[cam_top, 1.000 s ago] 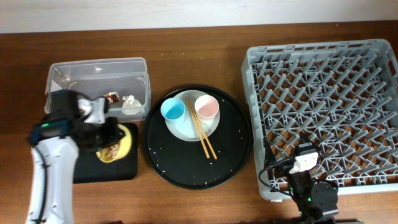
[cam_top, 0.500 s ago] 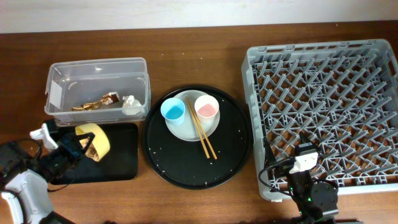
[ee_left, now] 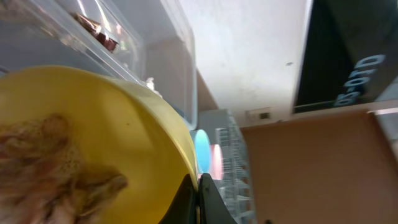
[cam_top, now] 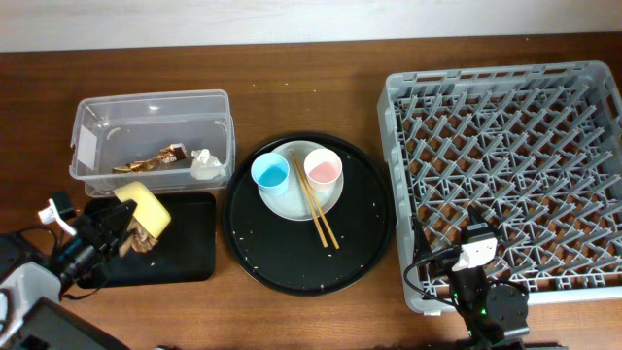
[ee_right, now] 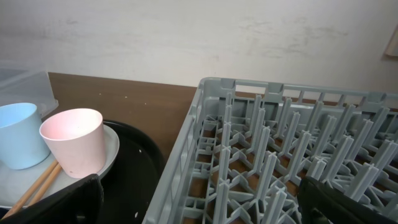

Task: Sort waste into correct bins and load items into the dishwasher rack
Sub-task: 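Carry the bowl over the black tray and tip out the scraps, then return the empty yellow bowl to the round tray and release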

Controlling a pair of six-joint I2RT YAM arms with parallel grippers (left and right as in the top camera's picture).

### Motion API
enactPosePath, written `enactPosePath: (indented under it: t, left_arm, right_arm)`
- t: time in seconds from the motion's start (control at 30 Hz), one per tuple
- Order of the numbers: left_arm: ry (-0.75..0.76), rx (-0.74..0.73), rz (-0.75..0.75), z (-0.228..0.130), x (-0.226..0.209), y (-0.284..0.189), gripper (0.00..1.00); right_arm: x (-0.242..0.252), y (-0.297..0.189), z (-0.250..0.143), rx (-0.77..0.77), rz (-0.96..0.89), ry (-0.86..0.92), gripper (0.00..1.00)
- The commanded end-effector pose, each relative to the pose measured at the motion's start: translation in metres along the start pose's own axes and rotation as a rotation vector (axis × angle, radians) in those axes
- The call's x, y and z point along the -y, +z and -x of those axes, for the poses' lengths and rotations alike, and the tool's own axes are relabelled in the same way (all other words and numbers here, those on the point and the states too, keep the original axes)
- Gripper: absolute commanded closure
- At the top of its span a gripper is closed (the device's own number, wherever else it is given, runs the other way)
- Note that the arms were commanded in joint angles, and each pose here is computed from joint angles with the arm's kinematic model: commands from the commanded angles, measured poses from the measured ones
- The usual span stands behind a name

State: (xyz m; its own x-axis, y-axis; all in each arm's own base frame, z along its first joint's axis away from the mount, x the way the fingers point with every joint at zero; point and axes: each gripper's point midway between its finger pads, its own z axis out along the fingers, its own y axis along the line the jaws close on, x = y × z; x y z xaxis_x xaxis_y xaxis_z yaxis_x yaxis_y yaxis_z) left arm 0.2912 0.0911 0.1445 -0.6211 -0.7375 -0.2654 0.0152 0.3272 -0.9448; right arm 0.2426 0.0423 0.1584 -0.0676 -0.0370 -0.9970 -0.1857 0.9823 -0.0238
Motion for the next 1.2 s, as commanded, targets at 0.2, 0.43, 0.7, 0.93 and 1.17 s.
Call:
enactPosePath:
  t: [0.2,0.43,0.7,0.93,1.17]
  left_arm:
    - [-0.029,0.019,-0.198,0.0,0.023,-0.002,1.0]
    - [-0.052,0.022,-0.196,-0.001,0.022,-0.003,1.0]
    - [-0.098,0.019,-0.197,-0.003,0.022,-0.004,1.0]
    - [-0.058,0.004,-0.191,-0.003,0.023,0.001,1.0]
    - [0.078,-0.153,0.034,-0.023,0.055,0.031,1.0]
  right_arm:
    - [0.0,0.0,-0.003,-0.006,-0.002,0.0,0.02]
    - [0.0,0.0,-0.003,-0.006,-0.002,0.0,0.02]
    - [0.0,0.0,-0.003,-0.006,-0.002,0.0,0.02]
    - [0.0,0.0,-0.003,-0.006,-0.002,0.0,0.02]
    - [0.0,0.0,-0.003,-0.006,-0.002,0.0,0.02]
